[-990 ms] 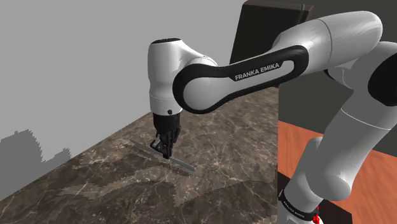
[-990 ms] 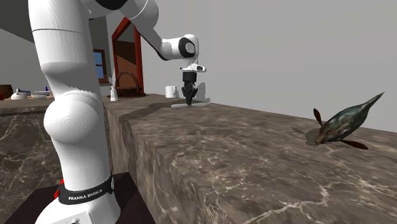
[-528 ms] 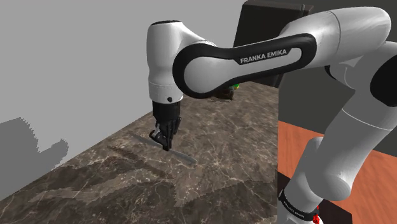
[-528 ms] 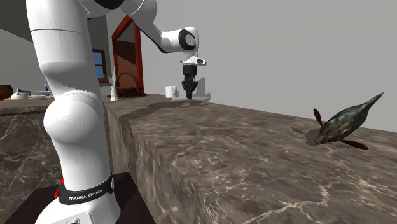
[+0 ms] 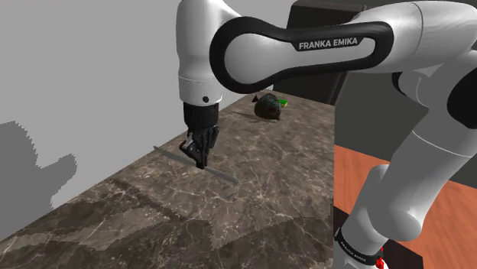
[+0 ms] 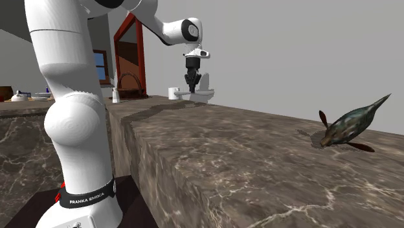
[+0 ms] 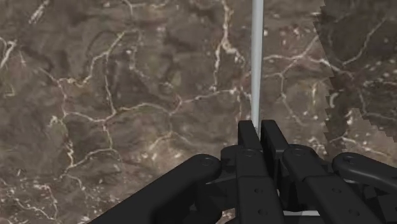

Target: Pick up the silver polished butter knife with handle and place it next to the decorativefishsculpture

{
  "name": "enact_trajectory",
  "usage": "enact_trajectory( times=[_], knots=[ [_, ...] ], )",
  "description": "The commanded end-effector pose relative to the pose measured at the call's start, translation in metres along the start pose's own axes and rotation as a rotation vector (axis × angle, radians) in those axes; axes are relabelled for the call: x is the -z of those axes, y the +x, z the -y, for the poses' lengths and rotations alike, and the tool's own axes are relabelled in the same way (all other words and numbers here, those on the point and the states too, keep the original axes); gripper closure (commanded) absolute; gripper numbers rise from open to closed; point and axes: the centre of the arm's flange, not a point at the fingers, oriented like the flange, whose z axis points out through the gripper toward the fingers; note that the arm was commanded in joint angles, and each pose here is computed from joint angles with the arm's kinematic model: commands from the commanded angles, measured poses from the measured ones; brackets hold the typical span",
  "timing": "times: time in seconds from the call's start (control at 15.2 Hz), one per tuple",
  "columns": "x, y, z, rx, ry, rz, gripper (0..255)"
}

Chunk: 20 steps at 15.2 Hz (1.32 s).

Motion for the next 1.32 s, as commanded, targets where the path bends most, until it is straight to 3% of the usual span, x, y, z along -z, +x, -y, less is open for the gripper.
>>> enact_trajectory(
  times=[0.0, 1.25],
  knots=[
    [0.012, 0.000, 0.000, 0.000, 0.000, 0.000, 255],
    [0.112, -0.005, 0.001, 0.000, 0.000, 0.000, 255]
  ],
)
